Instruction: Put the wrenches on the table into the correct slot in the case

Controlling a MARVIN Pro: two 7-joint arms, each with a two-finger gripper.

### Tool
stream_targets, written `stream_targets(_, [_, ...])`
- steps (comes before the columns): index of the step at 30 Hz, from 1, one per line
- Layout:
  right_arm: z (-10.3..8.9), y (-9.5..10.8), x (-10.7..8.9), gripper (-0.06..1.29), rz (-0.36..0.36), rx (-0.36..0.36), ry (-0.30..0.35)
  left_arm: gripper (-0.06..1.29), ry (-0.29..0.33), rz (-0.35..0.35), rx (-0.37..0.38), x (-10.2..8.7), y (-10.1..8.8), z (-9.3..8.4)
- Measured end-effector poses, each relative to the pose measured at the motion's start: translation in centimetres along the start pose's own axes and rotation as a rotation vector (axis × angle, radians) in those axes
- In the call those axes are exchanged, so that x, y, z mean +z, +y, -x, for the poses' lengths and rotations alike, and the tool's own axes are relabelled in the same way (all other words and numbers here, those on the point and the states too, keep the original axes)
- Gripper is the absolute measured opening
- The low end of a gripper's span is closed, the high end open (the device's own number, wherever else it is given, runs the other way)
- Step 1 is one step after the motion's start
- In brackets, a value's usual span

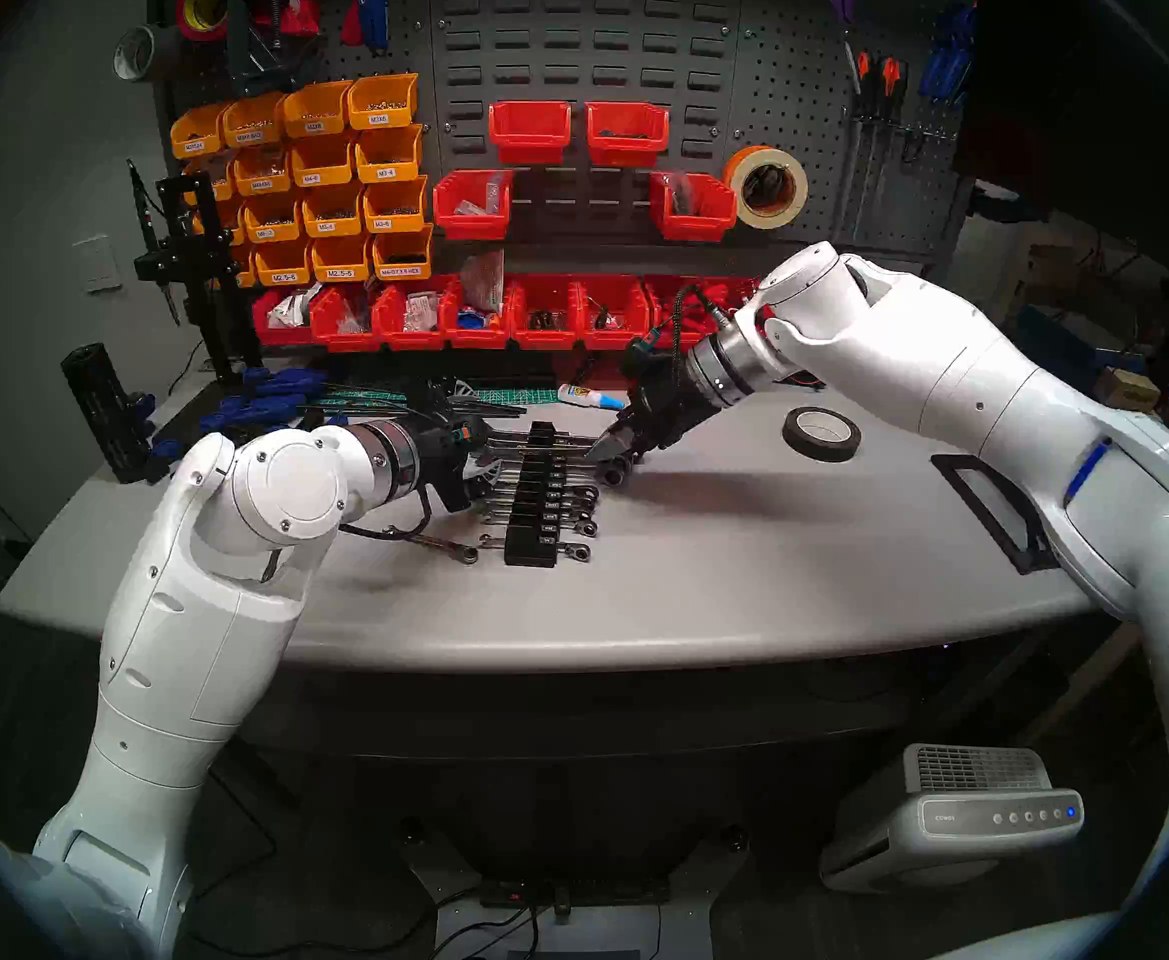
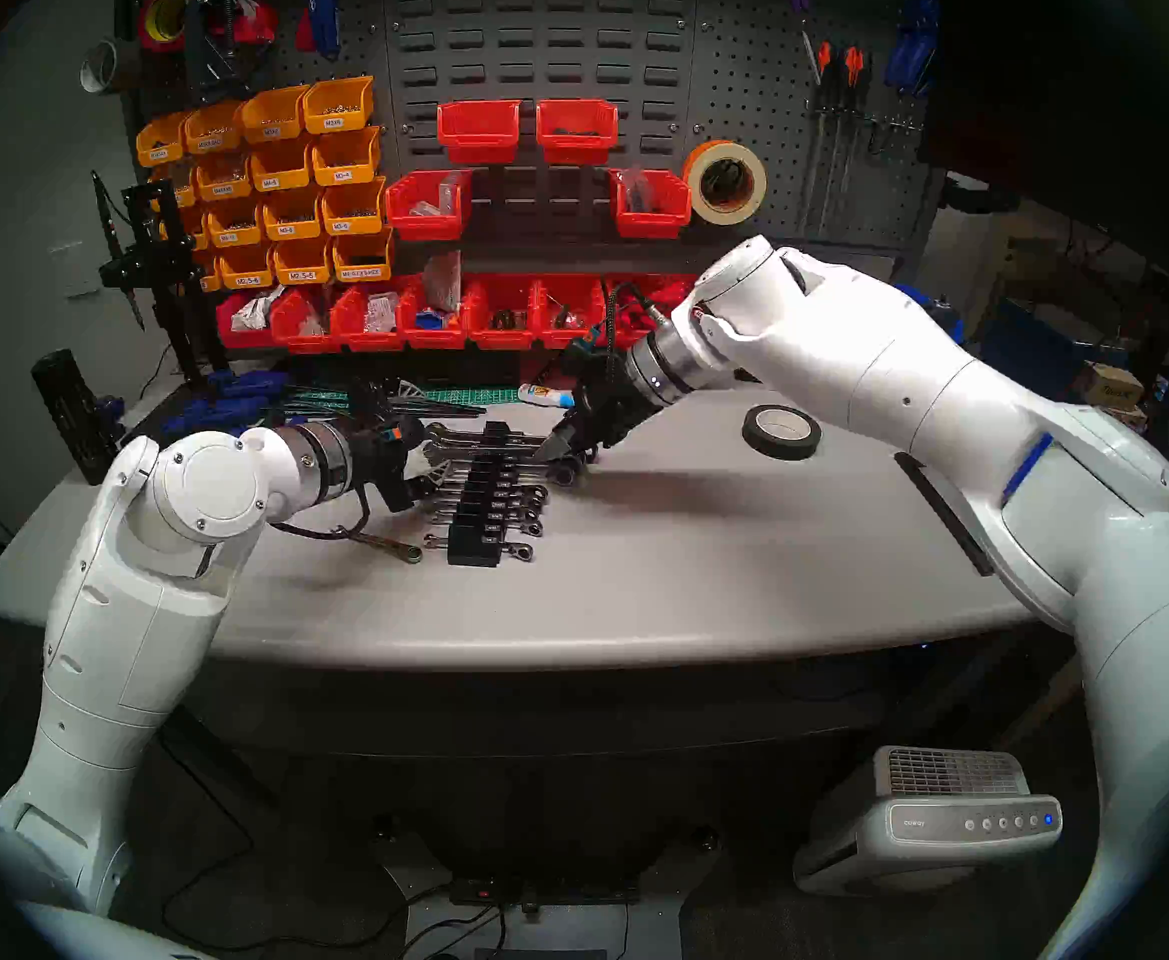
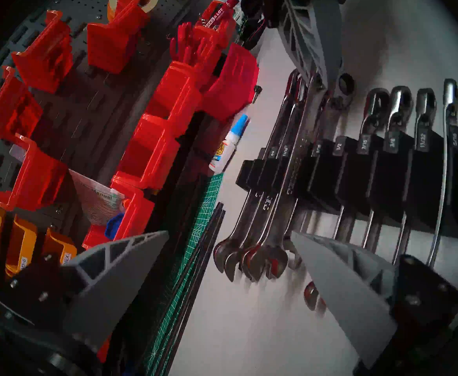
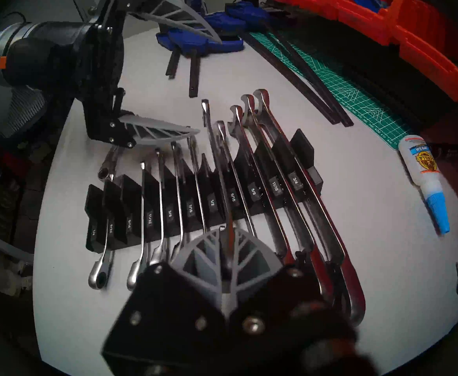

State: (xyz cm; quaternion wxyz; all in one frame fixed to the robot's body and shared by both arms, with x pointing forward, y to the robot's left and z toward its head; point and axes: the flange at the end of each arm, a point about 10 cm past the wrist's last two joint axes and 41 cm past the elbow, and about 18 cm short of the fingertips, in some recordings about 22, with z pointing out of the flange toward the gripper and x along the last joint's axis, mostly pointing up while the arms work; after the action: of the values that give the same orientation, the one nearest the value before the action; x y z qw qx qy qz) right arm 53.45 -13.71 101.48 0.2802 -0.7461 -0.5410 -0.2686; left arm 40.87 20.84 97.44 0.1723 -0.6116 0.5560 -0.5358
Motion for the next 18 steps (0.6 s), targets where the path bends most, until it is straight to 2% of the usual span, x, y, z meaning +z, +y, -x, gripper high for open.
stream_targets(18, [0.36, -0.15, 0.54, -0.04, -0.008, 0.000, -0.015, 1.23, 0.006, 0.002, -0.003, 0.12, 0.01, -0.07])
